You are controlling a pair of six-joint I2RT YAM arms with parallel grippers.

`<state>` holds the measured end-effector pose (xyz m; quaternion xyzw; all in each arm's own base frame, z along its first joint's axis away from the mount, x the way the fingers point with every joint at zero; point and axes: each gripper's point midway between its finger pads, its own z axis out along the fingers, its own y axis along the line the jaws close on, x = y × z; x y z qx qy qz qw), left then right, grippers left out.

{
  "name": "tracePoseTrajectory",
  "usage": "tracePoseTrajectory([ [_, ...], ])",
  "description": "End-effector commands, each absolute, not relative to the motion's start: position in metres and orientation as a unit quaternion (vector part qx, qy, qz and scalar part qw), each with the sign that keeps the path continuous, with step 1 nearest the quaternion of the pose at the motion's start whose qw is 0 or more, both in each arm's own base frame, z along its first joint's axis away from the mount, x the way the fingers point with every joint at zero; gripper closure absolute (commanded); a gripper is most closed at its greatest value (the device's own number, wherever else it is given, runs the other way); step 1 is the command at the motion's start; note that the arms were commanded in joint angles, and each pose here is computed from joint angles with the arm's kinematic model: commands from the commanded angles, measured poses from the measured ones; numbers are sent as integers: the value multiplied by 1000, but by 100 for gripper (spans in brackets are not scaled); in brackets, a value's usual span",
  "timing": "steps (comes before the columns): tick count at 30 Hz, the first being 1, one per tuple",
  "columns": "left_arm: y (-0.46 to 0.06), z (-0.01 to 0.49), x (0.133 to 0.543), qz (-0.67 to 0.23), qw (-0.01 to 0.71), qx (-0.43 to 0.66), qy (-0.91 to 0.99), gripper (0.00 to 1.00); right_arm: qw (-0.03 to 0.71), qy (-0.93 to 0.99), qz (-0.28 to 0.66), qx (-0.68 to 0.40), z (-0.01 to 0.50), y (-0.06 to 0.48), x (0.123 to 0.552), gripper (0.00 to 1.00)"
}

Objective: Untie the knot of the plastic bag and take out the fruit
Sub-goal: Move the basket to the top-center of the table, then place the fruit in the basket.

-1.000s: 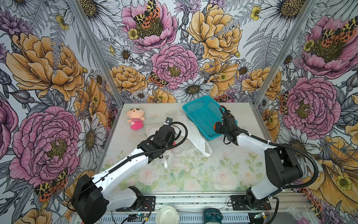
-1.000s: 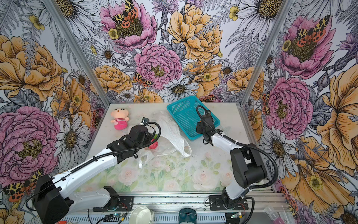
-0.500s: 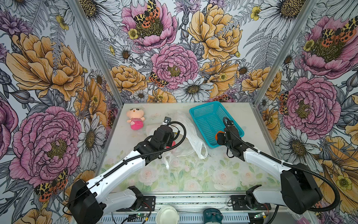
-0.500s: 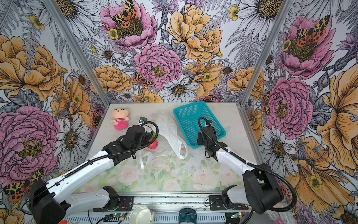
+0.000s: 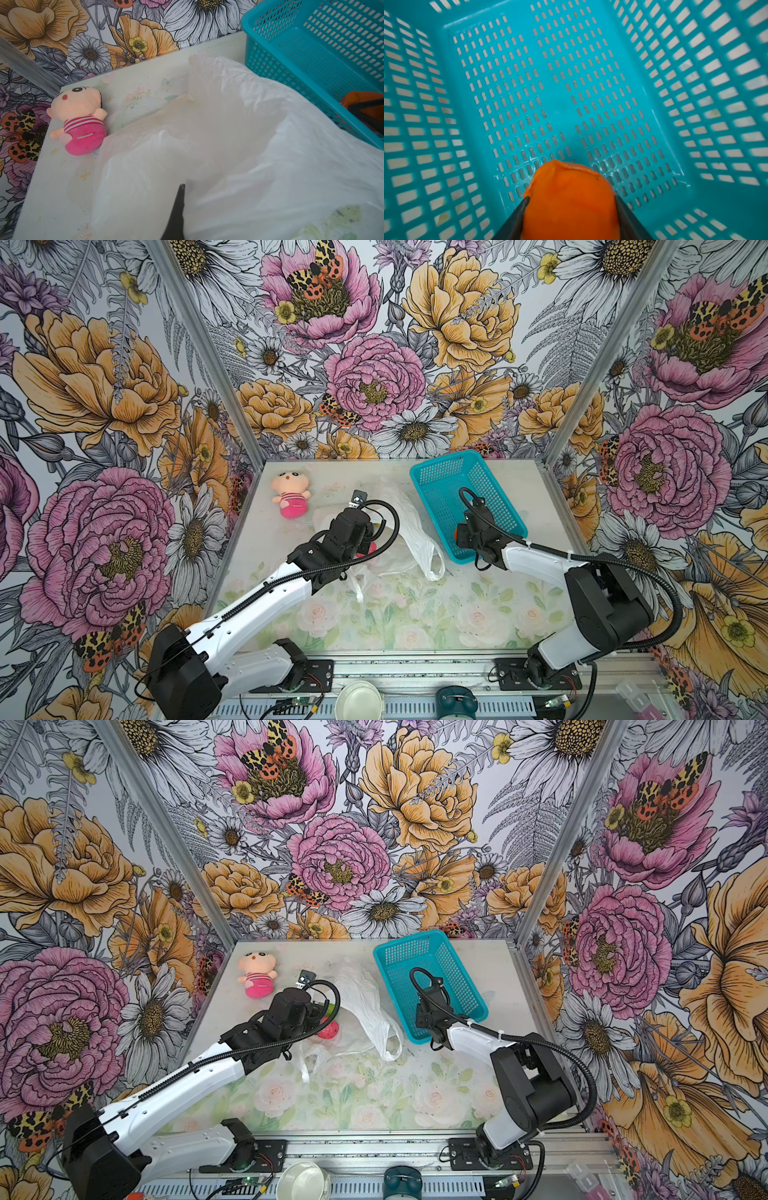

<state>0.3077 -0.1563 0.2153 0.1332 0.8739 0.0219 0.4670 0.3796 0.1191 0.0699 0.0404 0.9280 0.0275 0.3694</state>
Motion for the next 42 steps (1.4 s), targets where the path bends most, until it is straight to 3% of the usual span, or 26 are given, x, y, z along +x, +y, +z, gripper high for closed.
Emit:
tracePoseTrajectory([
  [1,-154,223,306,25,478,128,868,100,349,936,29,39,62,123,374,84],
  [10,-154,223,306,25,478,129,869,100,373,926,46,32,83,126,370,48],
  [26,-155,223,306,23,478,128,868,100,418,906,57,33,117,117,353,20],
  [31,-155,222,306,23,478,128,869,100,456,887,74,22,147,119,341,20],
  [37,-153,224,305,26,481,125,868,100,541,831,129,-11,219,134,309,33],
  [42,-154,221,306,30,475,128,870,100,597,779,179,-72,274,160,271,35],
])
